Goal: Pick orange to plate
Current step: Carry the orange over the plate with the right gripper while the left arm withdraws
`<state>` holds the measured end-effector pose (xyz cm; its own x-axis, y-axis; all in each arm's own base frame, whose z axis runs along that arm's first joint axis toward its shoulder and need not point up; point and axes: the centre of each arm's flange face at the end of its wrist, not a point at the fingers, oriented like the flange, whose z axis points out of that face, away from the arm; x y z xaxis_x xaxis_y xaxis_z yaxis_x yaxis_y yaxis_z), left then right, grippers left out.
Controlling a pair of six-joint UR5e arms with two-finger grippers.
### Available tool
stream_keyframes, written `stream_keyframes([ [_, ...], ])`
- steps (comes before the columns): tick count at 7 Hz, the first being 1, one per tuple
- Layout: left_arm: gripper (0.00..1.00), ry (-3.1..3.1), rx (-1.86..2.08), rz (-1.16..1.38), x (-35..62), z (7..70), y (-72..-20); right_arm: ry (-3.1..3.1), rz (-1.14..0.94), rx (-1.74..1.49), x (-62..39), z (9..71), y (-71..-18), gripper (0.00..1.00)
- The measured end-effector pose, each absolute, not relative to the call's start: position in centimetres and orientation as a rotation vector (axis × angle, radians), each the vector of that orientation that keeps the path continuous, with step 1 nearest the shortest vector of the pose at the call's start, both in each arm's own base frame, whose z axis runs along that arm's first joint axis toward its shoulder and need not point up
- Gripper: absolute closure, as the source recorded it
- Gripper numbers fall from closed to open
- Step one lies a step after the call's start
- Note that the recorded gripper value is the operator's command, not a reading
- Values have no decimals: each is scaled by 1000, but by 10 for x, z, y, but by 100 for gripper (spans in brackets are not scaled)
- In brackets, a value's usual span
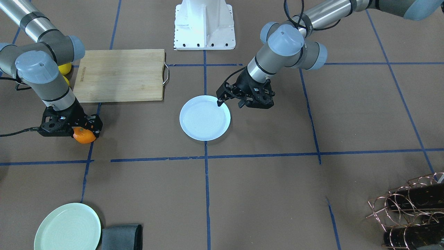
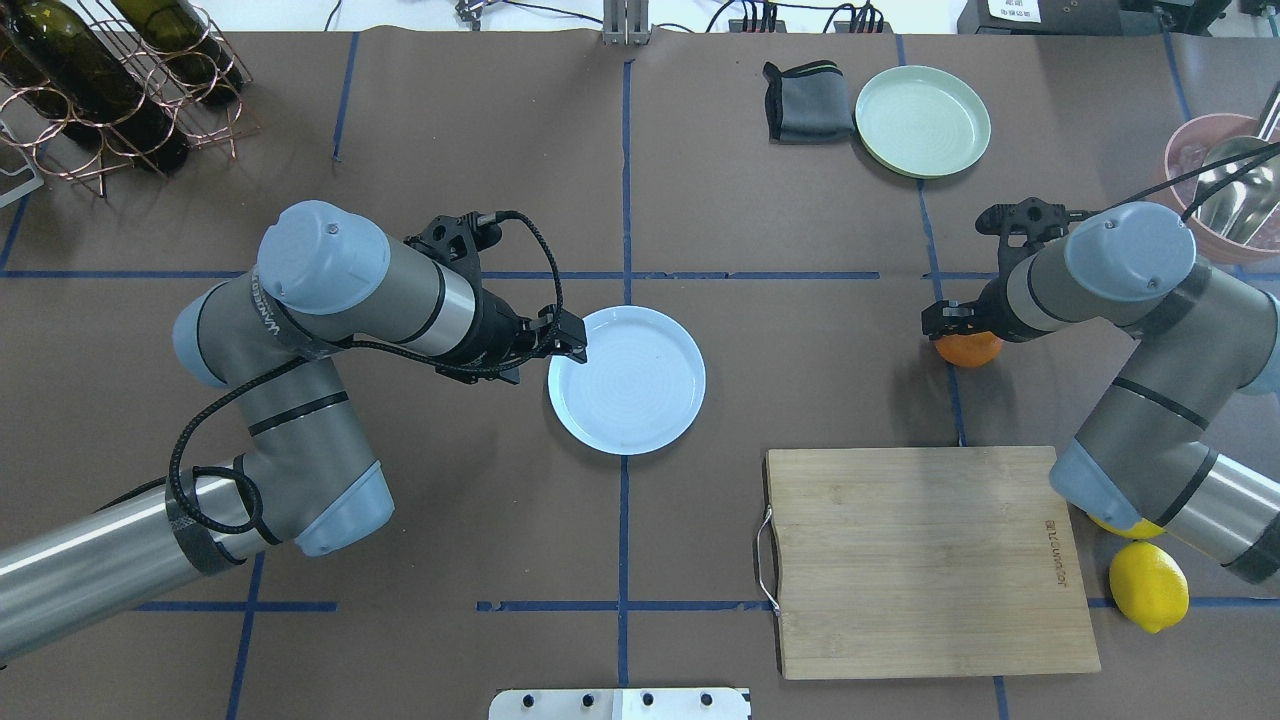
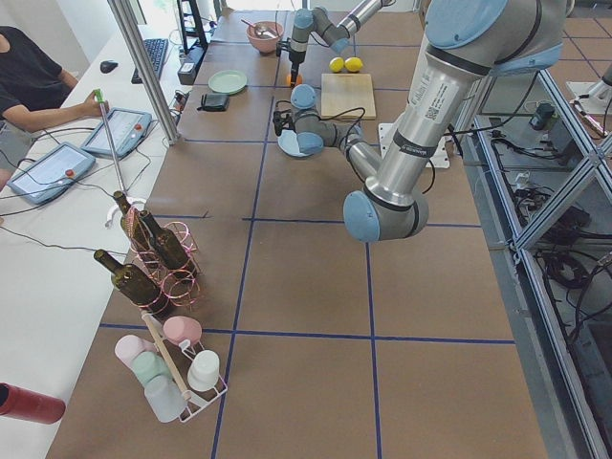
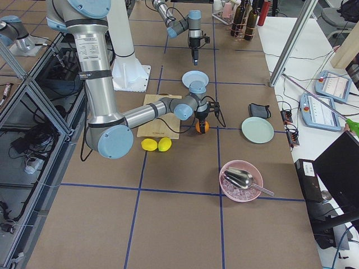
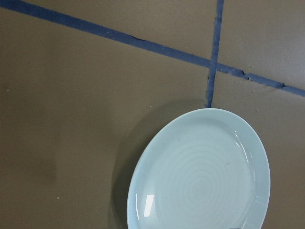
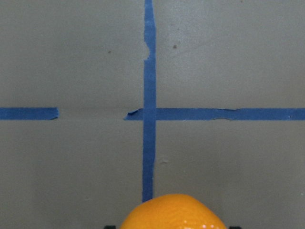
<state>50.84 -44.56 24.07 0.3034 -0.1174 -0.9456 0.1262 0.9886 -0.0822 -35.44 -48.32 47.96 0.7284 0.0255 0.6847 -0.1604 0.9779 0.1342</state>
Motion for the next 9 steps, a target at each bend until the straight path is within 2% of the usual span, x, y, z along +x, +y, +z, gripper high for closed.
stream_keyframes([
  [1,14,1280,28,-163,492,227,-445,-777,107,203,-351,461,-480,100],
  [3,14,1327,77,-179,418,225,-438,-881,179,219,-363,393,-482,100],
  [6,12,1269,160,-141,306,285,-463,-1018,332,147,-468,266,-465,100],
  [9,10,1225,196,-92,273,319,-462,-1032,402,154,-565,202,-456,100],
])
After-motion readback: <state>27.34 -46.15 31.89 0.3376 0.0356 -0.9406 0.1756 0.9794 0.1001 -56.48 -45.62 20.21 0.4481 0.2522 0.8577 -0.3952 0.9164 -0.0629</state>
